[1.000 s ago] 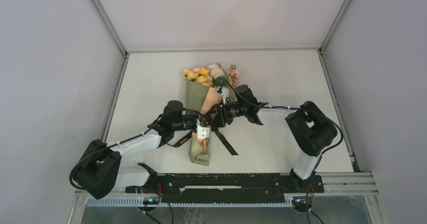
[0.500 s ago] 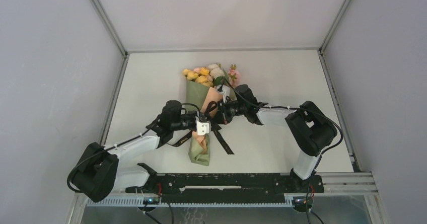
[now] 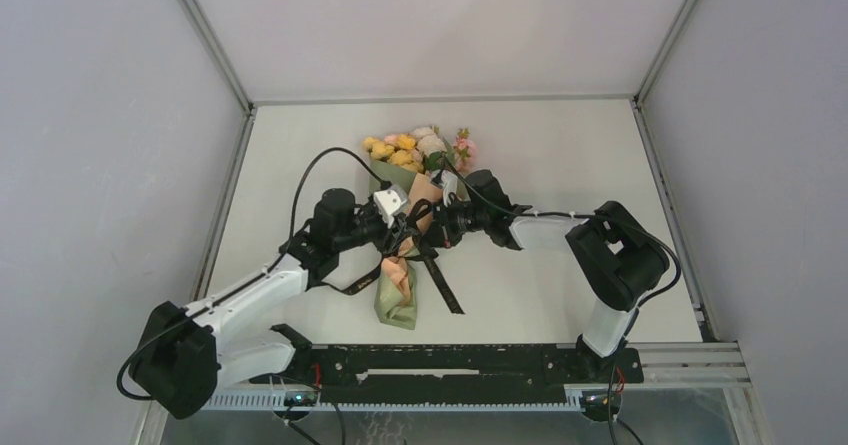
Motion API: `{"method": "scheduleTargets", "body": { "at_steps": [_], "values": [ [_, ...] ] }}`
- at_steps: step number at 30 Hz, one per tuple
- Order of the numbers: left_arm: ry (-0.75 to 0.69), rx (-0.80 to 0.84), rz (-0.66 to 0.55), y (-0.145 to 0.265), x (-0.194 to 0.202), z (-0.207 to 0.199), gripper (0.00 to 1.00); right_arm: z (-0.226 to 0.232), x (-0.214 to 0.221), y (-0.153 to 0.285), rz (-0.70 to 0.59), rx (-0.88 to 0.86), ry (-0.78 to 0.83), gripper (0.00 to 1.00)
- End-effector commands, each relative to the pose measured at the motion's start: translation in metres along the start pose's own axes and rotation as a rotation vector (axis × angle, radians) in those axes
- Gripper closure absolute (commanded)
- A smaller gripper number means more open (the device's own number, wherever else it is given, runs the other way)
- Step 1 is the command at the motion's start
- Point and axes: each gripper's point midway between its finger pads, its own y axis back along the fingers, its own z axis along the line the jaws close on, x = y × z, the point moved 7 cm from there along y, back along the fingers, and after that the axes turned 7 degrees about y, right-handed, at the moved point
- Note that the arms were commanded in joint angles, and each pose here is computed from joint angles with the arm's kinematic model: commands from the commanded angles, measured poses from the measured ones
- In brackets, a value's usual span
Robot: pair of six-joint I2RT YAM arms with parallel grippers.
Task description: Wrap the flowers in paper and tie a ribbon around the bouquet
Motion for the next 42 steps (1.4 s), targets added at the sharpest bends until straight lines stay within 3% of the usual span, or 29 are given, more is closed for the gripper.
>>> {"method": "scheduleTargets", "body": {
  "at_steps": [1,5,10,23,28,31,37,42],
  "values": [
    [0.371,-0.191,-0.041,-0.013,-0.009,0.012,0.49,0.007,-0.008,-0.001,-0.047,-0.012,0.030,1.00],
    [0.432,-0.225,-0.067,-0.028,-0.006,0.016,0.49,0.009,-0.008,0.001,-0.064,-0.016,0.025,1.00],
    [0.384,-0.243,-0.121,-0.040,-0.019,0.024,0.54,0.011,-0.004,0.002,-0.070,-0.024,0.014,1.00],
    [0.254,-0.153,-0.056,-0.060,-0.013,0.016,0.55,0.005,-0.005,0.007,-0.081,-0.043,0.006,1.00],
    [0.202,-0.191,-0.055,-0.063,-0.012,0.023,0.71,0.003,-0.006,0.007,-0.090,-0.043,-0.003,1.00],
    [0.193,-0.205,-0.042,-0.059,-0.010,0.024,0.97,0.002,-0.008,0.006,-0.105,-0.031,-0.014,1.00],
    [0.185,-0.331,-0.090,-0.032,-0.027,0.034,1.00,-0.005,-0.007,0.007,-0.167,0.054,-0.111,1.00],
    [0.290,-0.405,-0.037,-0.004,-0.016,0.039,1.00,-0.005,-0.005,0.003,-0.178,0.057,-0.168,1.00]
  ]
}}
